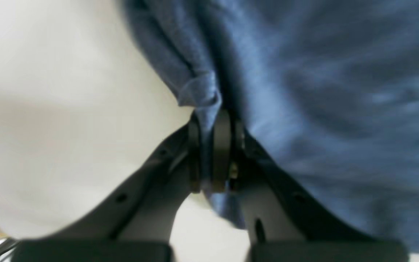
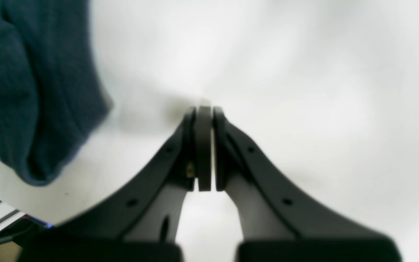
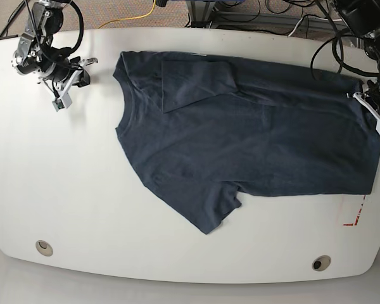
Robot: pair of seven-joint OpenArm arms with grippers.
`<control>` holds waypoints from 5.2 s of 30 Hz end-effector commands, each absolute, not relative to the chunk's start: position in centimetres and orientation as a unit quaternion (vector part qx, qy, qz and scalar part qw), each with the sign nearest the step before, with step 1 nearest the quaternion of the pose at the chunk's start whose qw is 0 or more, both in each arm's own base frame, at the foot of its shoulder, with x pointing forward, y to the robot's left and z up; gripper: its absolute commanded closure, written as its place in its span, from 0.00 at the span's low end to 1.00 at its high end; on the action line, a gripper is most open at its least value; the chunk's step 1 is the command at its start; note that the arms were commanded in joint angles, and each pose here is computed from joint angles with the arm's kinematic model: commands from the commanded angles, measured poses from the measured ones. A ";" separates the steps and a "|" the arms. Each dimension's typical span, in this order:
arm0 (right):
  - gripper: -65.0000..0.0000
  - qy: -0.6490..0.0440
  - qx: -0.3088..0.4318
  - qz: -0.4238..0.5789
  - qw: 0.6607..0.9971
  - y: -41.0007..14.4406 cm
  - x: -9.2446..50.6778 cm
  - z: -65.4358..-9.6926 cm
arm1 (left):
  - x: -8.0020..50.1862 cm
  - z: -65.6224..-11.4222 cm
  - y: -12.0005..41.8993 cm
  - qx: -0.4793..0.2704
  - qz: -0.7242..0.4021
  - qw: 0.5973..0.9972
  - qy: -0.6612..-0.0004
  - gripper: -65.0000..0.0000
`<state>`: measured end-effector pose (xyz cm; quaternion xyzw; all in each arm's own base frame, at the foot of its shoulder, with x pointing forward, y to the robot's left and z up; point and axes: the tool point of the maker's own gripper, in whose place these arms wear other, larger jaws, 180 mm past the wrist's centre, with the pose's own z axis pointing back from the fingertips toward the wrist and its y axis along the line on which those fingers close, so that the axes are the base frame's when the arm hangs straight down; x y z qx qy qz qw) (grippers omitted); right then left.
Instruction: Layout the t-shirt on the table in an organized manner, then fold the t-shirt properly
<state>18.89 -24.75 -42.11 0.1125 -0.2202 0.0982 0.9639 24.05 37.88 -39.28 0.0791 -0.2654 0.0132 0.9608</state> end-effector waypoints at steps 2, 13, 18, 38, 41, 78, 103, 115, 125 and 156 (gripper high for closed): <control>1.00 -0.219 0.101 0.111 0.964 -25.7 18.7 -41.5 | 23.7 -38.1 36.7 0.087 -0.003 0.958 -0.272 1.00; 0.55 -0.226 0.108 0.123 0.960 -24.0 18.4 -40.7 | 23.0 -37.7 34.9 0.088 -0.016 0.958 -0.274 1.00; 0.28 -0.243 0.137 0.126 0.952 -21.5 18.7 -39.3 | 22.9 -37.5 35.1 0.091 -0.014 0.957 -0.273 1.00; 0.30 -0.236 0.215 0.085 0.944 -18.3 18.1 -40.9 | 22.9 -37.5 35.2 0.093 -0.015 0.957 -0.273 1.00; 0.32 -0.227 0.224 0.087 0.944 -17.7 17.8 -41.4 | 22.9 -37.5 35.2 0.093 -0.015 0.957 -0.273 1.00; 1.00 -0.223 0.153 0.086 0.959 -24.2 17.2 -40.4 | 22.4 -39.3 30.1 0.052 -0.050 0.962 -0.262 1.00; 1.00 -0.179 0.133 0.076 0.972 -26.3 13.1 -41.2 | 16.5 -41.3 28.1 0.047 -0.090 0.976 -0.193 1.00; 1.00 -0.187 0.112 0.053 0.974 -28.3 12.8 -40.5 | 14.8 -41.8 28.4 0.048 -0.087 0.980 -0.174 1.00; 1.00 -0.187 0.112 0.052 0.974 -28.3 12.8 -40.5 | 13.6 -42.2 27.7 0.032 -0.138 0.977 -0.158 1.00; 0.62 -0.190 0.100 0.061 0.975 -28.3 12.3 -39.7 | 12.3 -40.0 31.7 0.086 -0.147 0.974 -0.147 0.56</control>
